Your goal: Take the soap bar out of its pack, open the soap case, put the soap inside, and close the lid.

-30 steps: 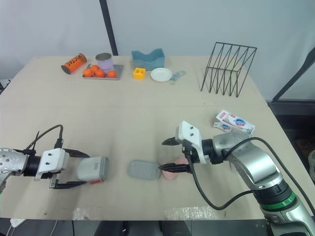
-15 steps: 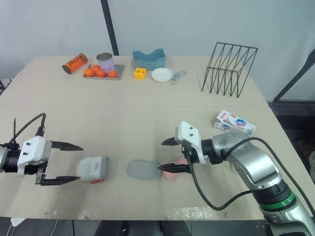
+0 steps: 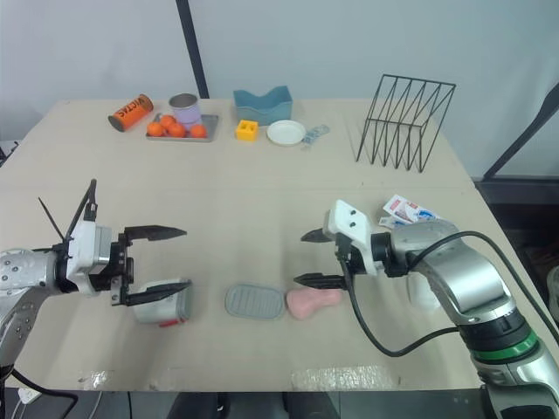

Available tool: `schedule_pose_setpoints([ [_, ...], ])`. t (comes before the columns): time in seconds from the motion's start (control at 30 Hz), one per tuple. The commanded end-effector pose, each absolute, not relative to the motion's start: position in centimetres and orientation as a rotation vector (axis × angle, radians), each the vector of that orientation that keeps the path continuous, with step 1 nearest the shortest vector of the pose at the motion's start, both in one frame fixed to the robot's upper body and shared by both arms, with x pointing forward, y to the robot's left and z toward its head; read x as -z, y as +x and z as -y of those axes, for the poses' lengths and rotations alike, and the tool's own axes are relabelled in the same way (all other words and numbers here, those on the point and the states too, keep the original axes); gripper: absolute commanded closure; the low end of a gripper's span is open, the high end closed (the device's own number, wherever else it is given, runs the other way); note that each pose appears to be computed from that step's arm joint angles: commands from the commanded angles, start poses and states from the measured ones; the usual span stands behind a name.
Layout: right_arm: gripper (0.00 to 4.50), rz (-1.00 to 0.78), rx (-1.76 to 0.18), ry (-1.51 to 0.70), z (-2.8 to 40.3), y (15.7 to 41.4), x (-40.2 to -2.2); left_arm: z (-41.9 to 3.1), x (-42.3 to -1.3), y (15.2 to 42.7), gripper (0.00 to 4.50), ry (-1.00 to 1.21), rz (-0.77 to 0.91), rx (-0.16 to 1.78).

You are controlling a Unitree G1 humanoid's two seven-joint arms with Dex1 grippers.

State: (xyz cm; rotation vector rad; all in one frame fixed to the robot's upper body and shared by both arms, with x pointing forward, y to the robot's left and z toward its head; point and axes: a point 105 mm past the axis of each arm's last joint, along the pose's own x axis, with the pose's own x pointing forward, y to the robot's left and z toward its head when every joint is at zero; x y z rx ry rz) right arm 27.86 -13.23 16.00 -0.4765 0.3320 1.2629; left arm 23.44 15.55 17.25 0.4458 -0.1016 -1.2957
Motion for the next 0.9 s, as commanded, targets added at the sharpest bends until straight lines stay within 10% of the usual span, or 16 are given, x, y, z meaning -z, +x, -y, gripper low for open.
schedule_pose_setpoints([
  [0.03,0.00,-0.308,-1.278,-0.571,13.6,27.0,-16.9,-15.3,-17.5,22.1,0.01,0.536,0.112,1.362],
  [0.9,0.00,-0.433,-1.372,-0.981,13.2,25.6,-12.7,-14.7,-15.1,20.4,0.01,0.594,0.039,1.479],
])
